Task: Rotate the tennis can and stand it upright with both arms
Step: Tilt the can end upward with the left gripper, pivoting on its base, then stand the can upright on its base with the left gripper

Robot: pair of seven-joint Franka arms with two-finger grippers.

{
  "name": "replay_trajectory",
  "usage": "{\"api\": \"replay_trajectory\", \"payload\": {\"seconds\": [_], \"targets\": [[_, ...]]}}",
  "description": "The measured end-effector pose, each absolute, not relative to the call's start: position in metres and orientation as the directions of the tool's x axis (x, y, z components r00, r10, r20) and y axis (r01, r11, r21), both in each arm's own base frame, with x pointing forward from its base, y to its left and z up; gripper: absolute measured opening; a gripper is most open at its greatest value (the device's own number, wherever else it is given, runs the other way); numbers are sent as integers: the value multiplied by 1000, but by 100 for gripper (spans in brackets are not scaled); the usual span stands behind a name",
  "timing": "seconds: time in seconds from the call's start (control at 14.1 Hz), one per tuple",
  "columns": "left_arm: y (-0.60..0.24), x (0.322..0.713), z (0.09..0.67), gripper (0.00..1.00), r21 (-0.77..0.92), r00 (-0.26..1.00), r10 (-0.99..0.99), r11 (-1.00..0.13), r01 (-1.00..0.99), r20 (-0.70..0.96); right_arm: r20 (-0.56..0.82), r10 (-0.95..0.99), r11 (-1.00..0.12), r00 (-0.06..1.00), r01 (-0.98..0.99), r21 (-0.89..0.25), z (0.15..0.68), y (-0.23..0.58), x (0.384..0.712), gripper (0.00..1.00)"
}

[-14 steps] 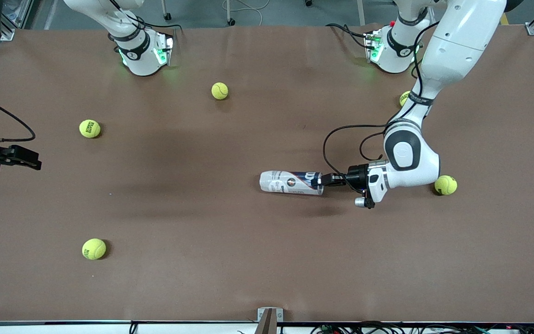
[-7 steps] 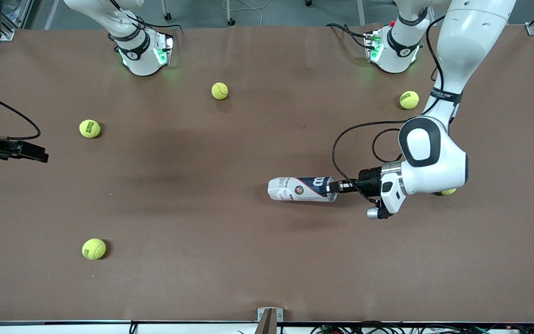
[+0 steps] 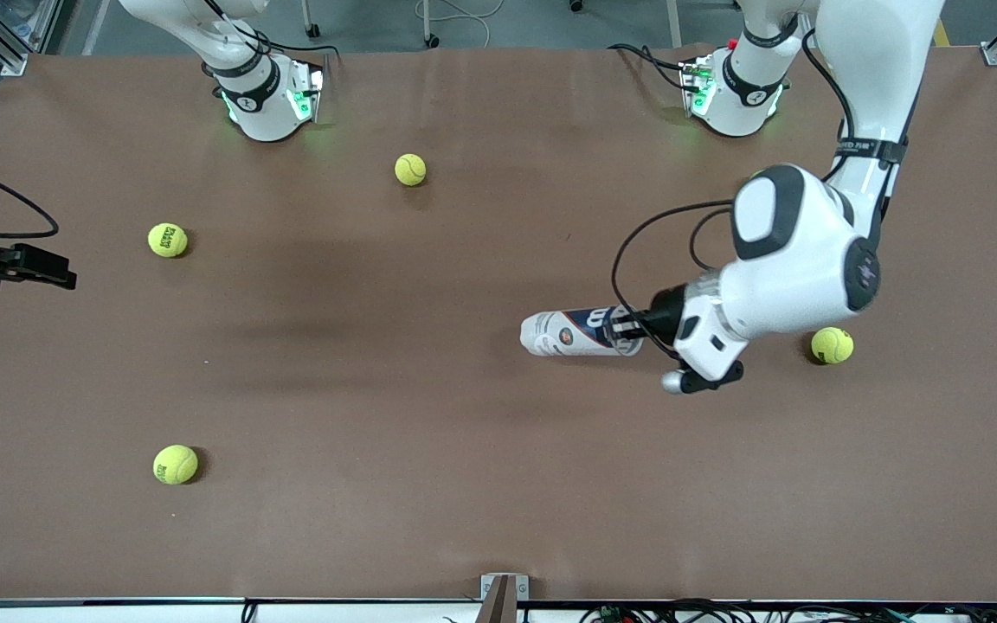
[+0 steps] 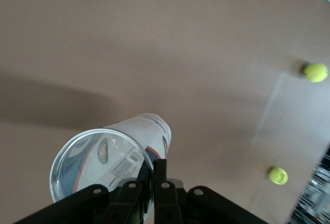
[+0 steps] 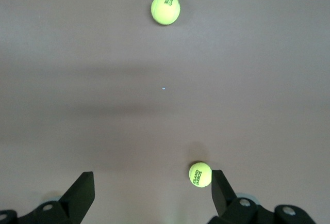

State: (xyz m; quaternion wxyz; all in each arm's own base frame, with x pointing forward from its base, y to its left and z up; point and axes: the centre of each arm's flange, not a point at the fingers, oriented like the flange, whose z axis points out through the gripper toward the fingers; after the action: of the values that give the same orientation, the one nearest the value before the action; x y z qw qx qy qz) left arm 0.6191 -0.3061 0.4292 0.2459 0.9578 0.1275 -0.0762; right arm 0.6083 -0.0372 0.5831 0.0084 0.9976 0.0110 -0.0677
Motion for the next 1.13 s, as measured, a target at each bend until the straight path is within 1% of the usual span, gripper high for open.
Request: {"api": "replay_trajectory", "payload": {"seconds": [0.14, 0.28, 0.5, 0.71, 0.92, 1.13], "targets": [[-348, 601, 450, 6, 355, 958, 240, -892, 281, -155, -139, 20, -1000, 990, 22, 13, 587, -38, 605, 100], [-390, 576, 454, 6, 259, 962, 259, -926, 274, -90, -132, 5, -1000, 991, 6, 12, 595, -48, 600, 100], [-451, 529, 441, 6, 124, 965, 263, -957, 261, -2, -136, 8, -1000, 991, 9, 8, 602, -51, 594, 100], [-503, 488, 415, 6, 41, 970, 239, -971, 237, 40, -140, 19, -1000, 990, 20, 4, 610, -45, 587, 100], [-537, 463, 382, 6, -36, 975, 210, -976, 213, 75, -112, 30, -1000, 993, 31, 4, 625, -39, 578, 100], [-546, 457, 361, 6, -62, 978, 197, -977, 202, 72, -73, 28, -1000, 997, 28, 1, 633, -42, 557, 100]]}}
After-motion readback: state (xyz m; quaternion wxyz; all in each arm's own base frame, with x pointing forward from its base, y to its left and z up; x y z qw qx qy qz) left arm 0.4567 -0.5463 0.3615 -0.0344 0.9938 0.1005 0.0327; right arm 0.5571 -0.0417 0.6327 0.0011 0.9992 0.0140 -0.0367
